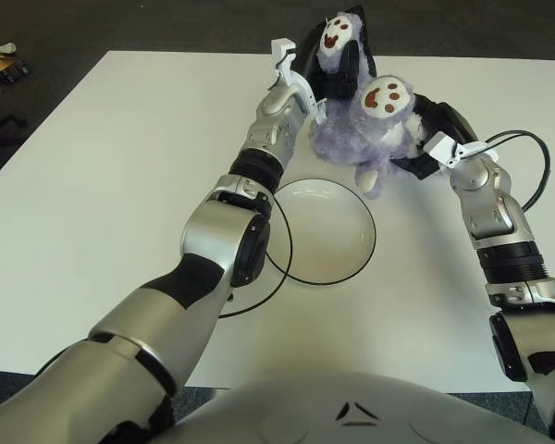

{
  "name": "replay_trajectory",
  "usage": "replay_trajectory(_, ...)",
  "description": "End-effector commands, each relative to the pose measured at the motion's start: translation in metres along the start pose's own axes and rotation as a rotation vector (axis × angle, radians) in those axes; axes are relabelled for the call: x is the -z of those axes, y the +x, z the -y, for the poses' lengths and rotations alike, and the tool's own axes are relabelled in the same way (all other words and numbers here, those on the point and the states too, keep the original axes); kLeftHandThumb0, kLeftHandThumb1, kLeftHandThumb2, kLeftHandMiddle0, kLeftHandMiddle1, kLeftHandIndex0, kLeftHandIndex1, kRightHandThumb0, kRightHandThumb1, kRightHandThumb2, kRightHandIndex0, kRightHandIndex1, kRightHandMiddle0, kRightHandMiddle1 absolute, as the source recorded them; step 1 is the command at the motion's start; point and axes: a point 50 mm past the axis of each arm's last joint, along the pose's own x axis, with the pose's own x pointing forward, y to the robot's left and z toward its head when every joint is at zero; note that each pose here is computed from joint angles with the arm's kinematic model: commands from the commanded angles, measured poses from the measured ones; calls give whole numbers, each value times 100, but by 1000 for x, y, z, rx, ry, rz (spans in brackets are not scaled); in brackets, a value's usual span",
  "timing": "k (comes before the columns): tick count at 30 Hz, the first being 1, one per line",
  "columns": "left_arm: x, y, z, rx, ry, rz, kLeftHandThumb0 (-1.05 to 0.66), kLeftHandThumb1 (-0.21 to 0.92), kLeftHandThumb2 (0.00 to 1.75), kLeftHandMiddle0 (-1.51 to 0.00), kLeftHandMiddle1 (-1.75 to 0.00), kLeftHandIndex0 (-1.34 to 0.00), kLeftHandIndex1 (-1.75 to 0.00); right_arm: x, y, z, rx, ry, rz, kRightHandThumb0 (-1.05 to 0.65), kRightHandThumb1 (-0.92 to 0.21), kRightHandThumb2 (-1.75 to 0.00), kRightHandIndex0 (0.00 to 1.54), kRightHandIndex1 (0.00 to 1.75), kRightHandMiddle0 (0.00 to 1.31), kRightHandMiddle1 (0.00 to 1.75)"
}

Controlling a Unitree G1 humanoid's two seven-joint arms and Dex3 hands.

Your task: Put the doll into the plate.

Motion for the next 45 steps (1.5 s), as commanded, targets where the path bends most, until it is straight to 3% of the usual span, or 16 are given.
replay_trajectory(1, 7, -3, 5, 5, -16, 2, 54, 15, 152, -74, -175, -88, -175, -10, -4, 17, 39, -53, 21, 60, -5, -165, 84, 175, 108, 175)
replay_trajectory(12, -2, -7, -4, -29, 73, 21, 55, 14, 153, -75, -175, -90, -175, -24, -7, 29, 73, -62, 48, 59, -6, -163, 82, 175, 106, 175)
replay_trajectory(26, -15, -18, -15, -6, 56, 38, 53, 16, 151, -74, -175, -95, -175, -49, -7, 33, 52, -116, 85, 58, -8, -161, 81, 175, 104, 175)
replay_trajectory(35, -27, -40, -36, -30, 112, 64, 53, 16, 150, -73, -175, -95, -175, -63, -4, 25, 17, -107, 124, 59, -5, -164, 83, 175, 107, 175)
replay_trajectory(40, -33, -50, -39, -27, 160, 83, 53, 16, 151, -74, -175, -95, -175, -71, -4, 22, -10, -106, 133, 60, -5, -165, 84, 175, 108, 175)
replay_trajectory(45, -39, -69, -48, -50, 238, 87, 54, 15, 152, -75, -175, -97, -175, -77, -4, 20, -50, -66, 128, 60, -5, -164, 84, 175, 109, 175)
